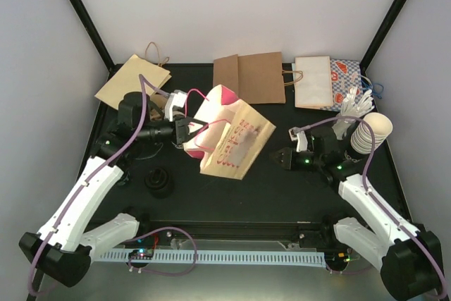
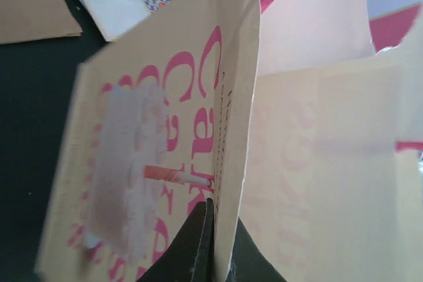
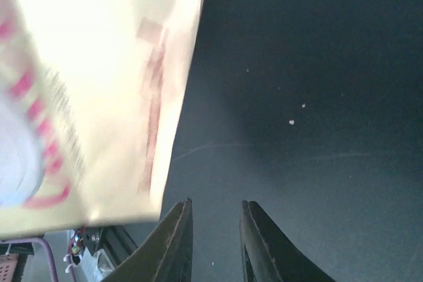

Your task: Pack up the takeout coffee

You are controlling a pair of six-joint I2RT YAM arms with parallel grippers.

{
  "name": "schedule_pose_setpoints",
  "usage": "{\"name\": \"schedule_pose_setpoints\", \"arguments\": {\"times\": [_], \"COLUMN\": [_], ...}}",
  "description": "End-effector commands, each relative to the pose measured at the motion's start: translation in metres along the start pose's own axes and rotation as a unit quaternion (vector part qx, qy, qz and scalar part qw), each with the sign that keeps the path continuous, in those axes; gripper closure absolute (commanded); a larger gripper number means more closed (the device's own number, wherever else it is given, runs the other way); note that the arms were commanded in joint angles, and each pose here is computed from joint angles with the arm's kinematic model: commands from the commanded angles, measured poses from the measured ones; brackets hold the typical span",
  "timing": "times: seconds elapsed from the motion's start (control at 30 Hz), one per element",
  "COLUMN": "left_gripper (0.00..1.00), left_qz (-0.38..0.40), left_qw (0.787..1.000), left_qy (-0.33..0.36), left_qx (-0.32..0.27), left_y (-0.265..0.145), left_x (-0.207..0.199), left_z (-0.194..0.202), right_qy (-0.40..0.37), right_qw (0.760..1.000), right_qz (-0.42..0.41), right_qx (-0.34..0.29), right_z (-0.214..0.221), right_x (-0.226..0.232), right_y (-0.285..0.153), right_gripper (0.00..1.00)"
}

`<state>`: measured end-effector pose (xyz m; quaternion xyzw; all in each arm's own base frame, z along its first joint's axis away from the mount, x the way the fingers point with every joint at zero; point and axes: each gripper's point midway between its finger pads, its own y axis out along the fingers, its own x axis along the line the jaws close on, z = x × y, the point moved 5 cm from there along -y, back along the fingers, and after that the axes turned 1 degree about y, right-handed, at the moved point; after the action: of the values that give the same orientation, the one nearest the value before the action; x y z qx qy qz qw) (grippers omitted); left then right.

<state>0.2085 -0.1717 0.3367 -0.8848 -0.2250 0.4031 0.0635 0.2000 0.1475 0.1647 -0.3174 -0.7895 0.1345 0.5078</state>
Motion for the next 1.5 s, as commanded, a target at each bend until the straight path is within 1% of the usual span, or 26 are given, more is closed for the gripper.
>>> {"name": "schedule_pose_setpoints", "arguments": {"times": [0.0, 0.27, 0.53, 0.63, 0.83, 1.07, 1.2, 1.3, 1.4, 1.47], "left_gripper": [0.99, 0.99, 0.98, 0.98, 0.98, 0.99, 0.99, 0.99, 0.98, 0.98], "left_qz": [-0.018, -0.052, -0.102, -0.121, -0.118, -0.121, -0.120, -0.120, -0.119, -0.119], "left_qw": [0.998, 0.994, 0.983, 0.978, 0.975, 0.970, 0.969, 0.967, 0.965, 0.964], "left_qy": [0.057, 0.086, 0.138, 0.155, 0.179, 0.193, 0.199, 0.205, 0.210, 0.212], "left_qx": [0.007, 0.031, 0.061, 0.064, 0.059, 0.079, 0.084, 0.092, 0.102, 0.107], "left_y": [0.001, 0.014, 0.022, 0.021, 0.018, 0.025, 0.027, 0.028, 0.029, 0.029], "left_x": [-0.021, -0.022, -0.025, -0.027, -0.040, -0.039, -0.040, -0.041, -0.041, -0.040], "left_z": [-0.008, -0.003, -0.002, -0.007, -0.013, -0.012, -0.013, -0.012, -0.009, -0.006], "right_qy": [-0.036, -0.082, -0.120, -0.130, -0.136, -0.159, -0.171, -0.188, -0.225, -0.257], "right_qw": [0.999, 0.993, 0.985, 0.982, 0.981, 0.976, 0.969, 0.962, 0.945, 0.934], "right_qz": [0.021, 0.045, 0.048, 0.046, 0.047, 0.033, 0.039, 0.022, -0.007, -0.030], "right_qx": [-0.028, -0.072, -0.114, -0.125, -0.130, -0.148, -0.174, -0.198, -0.236, -0.245], "right_z": [-0.015, -0.038, -0.063, -0.070, -0.077, -0.088, -0.096, -0.095, -0.093, -0.090], "right_x": [0.013, 0.044, 0.081, 0.091, 0.098, 0.120, 0.130, 0.133, 0.143, 0.154], "right_y": [-0.017, -0.053, -0.086, -0.093, -0.098, -0.114, -0.126, -0.130, -0.138, -0.145], "right_gripper": [0.77, 0.76, 0.76, 0.76, 0.76, 0.76, 0.76, 0.76, 0.76, 0.77]}}
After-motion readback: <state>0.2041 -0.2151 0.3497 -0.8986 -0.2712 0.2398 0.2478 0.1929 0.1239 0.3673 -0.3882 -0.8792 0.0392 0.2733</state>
